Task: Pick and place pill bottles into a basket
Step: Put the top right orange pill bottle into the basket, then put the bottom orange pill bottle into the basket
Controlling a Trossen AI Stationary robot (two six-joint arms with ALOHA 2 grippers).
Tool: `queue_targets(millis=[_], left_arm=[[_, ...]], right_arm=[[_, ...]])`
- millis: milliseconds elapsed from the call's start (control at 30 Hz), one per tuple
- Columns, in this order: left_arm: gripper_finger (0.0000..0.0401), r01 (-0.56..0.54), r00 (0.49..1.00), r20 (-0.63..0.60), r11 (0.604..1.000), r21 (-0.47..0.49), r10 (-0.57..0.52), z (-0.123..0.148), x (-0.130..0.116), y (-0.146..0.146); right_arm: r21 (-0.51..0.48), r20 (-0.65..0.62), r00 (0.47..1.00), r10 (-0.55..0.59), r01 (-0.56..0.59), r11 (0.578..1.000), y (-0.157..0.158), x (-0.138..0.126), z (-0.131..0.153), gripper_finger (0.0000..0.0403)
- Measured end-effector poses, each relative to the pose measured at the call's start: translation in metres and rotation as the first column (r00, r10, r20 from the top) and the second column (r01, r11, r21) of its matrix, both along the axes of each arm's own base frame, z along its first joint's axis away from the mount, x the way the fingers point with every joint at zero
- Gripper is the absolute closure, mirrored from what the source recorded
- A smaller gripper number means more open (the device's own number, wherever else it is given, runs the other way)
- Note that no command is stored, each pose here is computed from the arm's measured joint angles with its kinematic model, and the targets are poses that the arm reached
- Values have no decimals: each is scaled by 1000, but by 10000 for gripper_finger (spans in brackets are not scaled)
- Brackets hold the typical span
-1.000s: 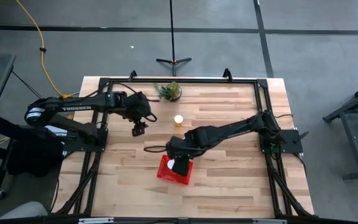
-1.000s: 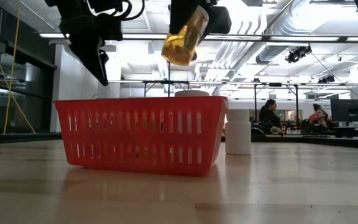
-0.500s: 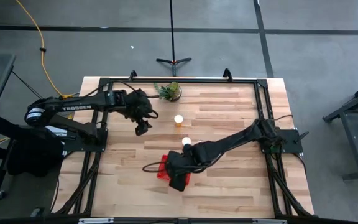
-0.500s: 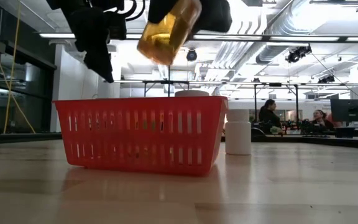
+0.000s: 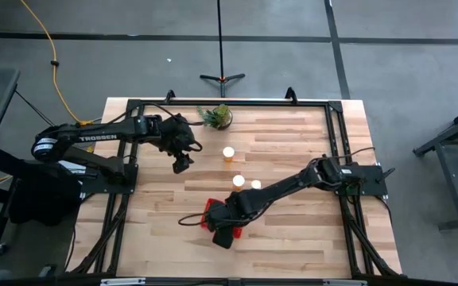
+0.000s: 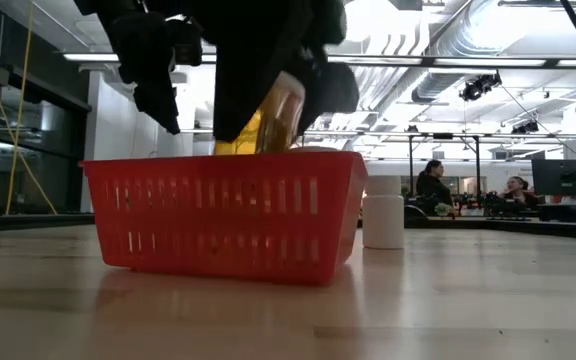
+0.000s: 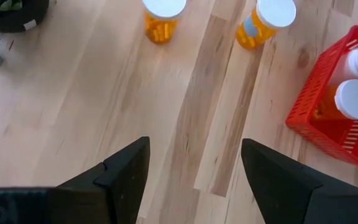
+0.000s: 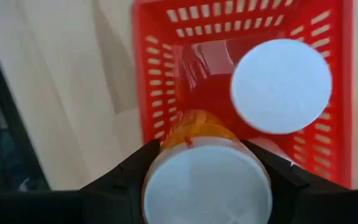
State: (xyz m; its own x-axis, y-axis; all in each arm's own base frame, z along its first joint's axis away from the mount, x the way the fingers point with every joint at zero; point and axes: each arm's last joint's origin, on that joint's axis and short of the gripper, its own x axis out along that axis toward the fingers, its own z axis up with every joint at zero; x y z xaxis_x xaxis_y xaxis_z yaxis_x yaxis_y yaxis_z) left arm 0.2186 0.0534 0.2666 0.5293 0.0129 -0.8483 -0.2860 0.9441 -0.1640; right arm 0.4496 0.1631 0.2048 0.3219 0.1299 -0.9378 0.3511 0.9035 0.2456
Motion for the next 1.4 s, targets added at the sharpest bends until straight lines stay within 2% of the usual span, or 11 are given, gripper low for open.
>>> queue_targets(millis=[233,500,667,1000,1400], left_arm=[[114,4,1000,-9,1000,1,-4,0,-1,0],[114,29,997,-65,1000,1,-29,-3,-5,-1],[114,44,996,-82,999,6,-44,-4,-7,-2],[114,52,996,-78,999,11,-51,-4,-7,-2],[114,59,995,-75,998,15,-58,-4,-6,-2]], right_arm=[[28,-18,1000,-7,7,1000,-13,5,-4,184],[44,-69,998,5,-2,999,-13,1,-6,204],[75,-111,994,18,-10,997,-12,-2,-6,199],[52,-77,997,32,-28,998,-16,1,-6,174],[119,-83,995,56,-46,992,-20,4,-4,156]])
